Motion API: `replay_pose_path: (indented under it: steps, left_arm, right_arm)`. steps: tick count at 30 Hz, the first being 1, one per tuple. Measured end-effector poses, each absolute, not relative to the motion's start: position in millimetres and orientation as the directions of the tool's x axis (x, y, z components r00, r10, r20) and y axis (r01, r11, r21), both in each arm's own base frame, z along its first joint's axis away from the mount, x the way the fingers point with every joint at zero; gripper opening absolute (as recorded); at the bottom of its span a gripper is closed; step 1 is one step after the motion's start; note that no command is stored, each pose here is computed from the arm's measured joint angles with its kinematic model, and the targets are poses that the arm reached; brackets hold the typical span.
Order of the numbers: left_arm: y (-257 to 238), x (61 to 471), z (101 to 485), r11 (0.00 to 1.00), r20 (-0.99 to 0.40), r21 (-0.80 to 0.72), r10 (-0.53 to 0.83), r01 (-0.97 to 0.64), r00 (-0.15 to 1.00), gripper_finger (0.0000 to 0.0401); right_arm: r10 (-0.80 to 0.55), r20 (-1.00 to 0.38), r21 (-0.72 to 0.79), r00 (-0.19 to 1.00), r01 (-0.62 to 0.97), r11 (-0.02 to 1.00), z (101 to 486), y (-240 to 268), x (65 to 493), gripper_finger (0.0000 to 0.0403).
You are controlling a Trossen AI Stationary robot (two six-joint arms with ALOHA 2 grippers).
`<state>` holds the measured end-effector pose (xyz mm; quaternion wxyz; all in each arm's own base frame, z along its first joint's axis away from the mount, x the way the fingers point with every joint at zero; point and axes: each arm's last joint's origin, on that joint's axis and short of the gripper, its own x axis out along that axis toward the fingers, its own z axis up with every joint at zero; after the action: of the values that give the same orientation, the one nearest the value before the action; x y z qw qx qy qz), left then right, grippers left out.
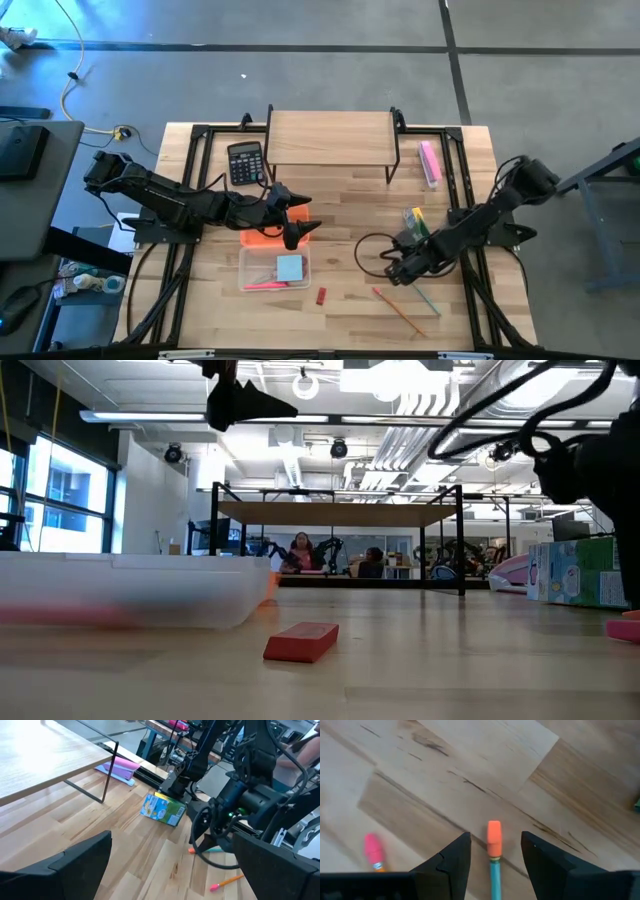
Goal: Pack school essentials
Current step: Put the blue pencil into the supply box
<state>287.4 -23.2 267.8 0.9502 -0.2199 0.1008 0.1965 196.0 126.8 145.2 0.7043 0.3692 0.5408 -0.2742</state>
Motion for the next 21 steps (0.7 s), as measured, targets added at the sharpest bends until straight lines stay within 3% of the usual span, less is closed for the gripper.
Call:
replay_pose_path:
  steps: [13, 21]
  left_arm:
    - [-23, 287, 268, 0.826, -0.278, -0.378, 0.329, -0.418, 0.902, 0.0399]
    - [-23, 287, 267, 0.828, -0.282, -0.376, 0.325, -0.415, 0.903, 0.0399]
  right_arm:
    - [-0.007, -0.985, 0.142, 0.175, 0.823, 0.550, 127, 129, 199, 0.0160]
    - [-0.015, -0.990, 0.111, 0.141, 0.837, 0.536, 126, 128, 196, 0.0090]
